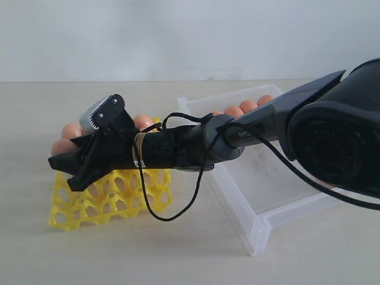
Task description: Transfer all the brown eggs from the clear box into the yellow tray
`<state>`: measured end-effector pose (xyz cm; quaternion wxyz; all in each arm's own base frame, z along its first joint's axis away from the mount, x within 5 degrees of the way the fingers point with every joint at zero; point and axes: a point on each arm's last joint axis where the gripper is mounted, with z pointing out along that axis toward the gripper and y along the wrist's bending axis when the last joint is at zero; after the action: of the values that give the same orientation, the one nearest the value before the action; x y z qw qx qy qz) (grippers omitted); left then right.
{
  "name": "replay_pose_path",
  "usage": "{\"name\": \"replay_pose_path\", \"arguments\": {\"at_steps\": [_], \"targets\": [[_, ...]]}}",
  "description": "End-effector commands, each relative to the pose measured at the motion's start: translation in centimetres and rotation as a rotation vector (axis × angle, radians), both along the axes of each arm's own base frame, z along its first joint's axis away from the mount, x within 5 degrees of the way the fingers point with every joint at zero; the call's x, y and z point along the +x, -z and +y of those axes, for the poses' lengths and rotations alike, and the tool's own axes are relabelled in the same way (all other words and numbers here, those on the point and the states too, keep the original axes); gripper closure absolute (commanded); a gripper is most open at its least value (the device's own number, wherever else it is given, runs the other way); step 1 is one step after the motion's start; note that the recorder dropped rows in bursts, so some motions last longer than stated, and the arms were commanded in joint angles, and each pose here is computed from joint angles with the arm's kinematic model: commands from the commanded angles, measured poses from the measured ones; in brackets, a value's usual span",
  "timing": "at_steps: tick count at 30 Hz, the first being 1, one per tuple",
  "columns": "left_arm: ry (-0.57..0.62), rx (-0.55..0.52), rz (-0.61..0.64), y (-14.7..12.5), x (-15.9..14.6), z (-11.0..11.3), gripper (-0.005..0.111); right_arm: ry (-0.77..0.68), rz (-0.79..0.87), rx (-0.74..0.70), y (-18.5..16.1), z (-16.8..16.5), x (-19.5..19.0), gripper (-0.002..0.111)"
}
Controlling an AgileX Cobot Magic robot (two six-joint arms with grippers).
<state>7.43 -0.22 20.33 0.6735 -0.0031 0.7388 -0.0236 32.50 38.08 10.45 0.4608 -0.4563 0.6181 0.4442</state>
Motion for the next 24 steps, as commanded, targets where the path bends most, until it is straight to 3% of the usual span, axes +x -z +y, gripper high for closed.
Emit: {"name": "replay_pose_path", "arguments": {"at_steps": [1, 6, 8, 12, 19, 21, 24], "targets": [[0.002, 0.0, -0.006, 0.0, 0.0, 0.0, 0.103, 0.075, 0.211, 0.076, -0.6, 0.2, 0.3, 0.109], [0.002, 0.0, -0.006, 0.0, 0.0, 0.0, 0.103, 0.066, 0.261, 0.016, -0.2, 1.7, -1.2, 0.109], [0.002, 0.0, -0.006, 0.0, 0.0, 0.0, 0.103, 0.125, 0.341, -0.017, -0.1, 2.0, -1.1, 0.109], [0.002, 0.0, -0.006, 0.0, 0.0, 0.0, 0.103, 0.187, 0.31, -0.098, 0.4, 2.1, -0.8, 0.109], [0.002, 0.0, -0.006, 0.0, 0.0, 0.0, 0.103, 0.195, 0.339, -0.095, 0.4, 2.3, -1.0, 0.108], [0.002, 0.0, -0.006, 0.0, 0.0, 0.0, 0.103, 0.195, 0.343, -0.095, 0.4, 2.3, -1.1, 0.103], [0.002, 0.0, -0.006, 0.0, 0.0, 0.0, 0.103, 0.195, 0.346, -0.094, 0.4, 2.3, -1.1, 0.086]]}}
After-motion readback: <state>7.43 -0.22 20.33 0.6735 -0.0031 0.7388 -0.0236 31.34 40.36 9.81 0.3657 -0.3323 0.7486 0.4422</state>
